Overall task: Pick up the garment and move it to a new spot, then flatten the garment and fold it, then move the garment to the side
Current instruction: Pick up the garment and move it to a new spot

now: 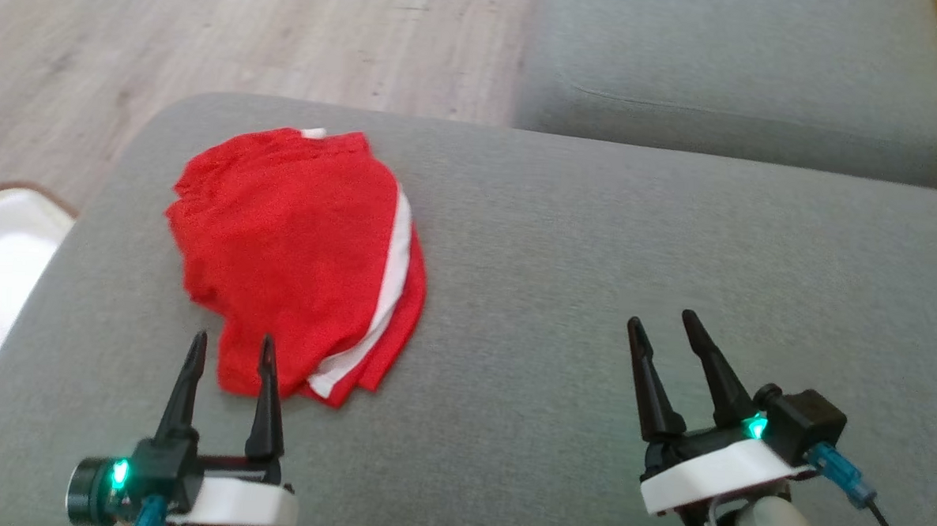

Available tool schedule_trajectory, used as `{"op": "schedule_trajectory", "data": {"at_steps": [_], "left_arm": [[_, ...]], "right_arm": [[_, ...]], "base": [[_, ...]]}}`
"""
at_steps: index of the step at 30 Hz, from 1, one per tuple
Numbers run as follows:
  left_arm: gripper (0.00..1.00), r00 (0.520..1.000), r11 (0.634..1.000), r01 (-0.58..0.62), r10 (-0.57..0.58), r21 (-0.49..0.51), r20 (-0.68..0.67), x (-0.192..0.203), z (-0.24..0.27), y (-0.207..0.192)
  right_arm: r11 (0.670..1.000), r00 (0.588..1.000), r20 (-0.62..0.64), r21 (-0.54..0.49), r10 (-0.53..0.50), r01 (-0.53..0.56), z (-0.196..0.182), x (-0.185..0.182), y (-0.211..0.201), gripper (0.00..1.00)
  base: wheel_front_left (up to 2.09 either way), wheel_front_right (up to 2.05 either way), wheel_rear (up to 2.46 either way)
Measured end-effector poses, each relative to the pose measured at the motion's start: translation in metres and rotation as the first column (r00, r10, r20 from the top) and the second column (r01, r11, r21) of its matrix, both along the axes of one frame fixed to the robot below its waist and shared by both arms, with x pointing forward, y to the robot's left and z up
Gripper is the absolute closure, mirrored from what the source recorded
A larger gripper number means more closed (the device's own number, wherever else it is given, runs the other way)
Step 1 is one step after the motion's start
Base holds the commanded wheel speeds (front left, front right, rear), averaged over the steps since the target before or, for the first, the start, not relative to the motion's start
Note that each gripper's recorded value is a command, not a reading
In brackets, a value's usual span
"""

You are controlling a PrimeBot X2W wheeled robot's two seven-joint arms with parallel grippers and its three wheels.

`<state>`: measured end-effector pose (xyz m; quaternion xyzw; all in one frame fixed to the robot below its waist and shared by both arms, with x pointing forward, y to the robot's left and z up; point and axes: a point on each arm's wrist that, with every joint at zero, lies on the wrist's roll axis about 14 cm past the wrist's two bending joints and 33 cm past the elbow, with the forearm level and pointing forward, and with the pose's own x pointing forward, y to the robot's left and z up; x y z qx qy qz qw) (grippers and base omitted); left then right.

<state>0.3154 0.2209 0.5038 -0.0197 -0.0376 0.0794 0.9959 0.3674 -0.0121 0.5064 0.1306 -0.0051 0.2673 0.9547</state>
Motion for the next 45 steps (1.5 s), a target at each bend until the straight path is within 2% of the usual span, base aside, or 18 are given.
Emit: {"op": "schedule_trajectory", "data": {"at_steps": [6,10,20,26,32,37,40,45], "left_arm": [[0.00,0.996,0.996,-0.084,0.084,0.001,-0.021,-0.026,-0.008,0.022],[0.00,0.994,0.994,-0.113,0.113,0.005,-0.008,-0.032,-0.004,0.031],[0.00,0.995,0.995,-0.090,0.091,0.037,-0.036,-0.022,-0.009,0.036],[0.00,1.000,0.988,-0.003,0.006,0.157,-0.019,0.022,0.012,0.051],[0.00,0.990,0.971,0.088,-0.061,0.221,-0.128,0.085,0.009,0.065],[0.00,0.951,0.963,0.212,-0.166,0.163,-0.259,0.138,-0.005,0.041],[0.00,0.906,0.949,0.280,-0.211,0.147,-0.366,0.155,-0.025,0.032],[0.00,0.809,0.937,0.330,-0.219,0.114,-0.545,0.161,-0.071,0.036]], "right_arm": [[0.996,0.996,0.003,0.008,0.093,-0.093,0.003,-0.007,0.030,0.00],[0.993,0.993,-0.011,0.004,0.119,-0.119,-0.002,-0.013,0.037,0.00],[0.994,0.993,-0.039,0.013,0.113,-0.112,-0.011,-0.008,0.035,0.00],[0.999,0.998,-0.055,0.008,0.035,-0.035,-0.019,0.013,0.013,0.00],[1.000,0.998,-0.051,0.001,-0.025,0.025,-0.023,0.037,-0.004,0.00],[0.998,0.996,-0.058,-0.011,-0.062,0.061,-0.032,0.053,-0.016,0.00],[0.995,0.993,-0.063,-0.011,-0.098,0.098,-0.036,0.063,-0.027,0.00],[0.990,0.986,-0.083,-0.019,-0.143,0.142,-0.046,0.072,-0.043,0.00]], "base": [[0.00,0.00,0.00],[0.00,0.00,0.00],[0.00,0.00,0.00],[0.00,0.00,0.00],[0.00,0.00,0.00],[0.00,0.00,0.00],[0.00,0.00,0.00],[0.00,0.00,0.00]]}}
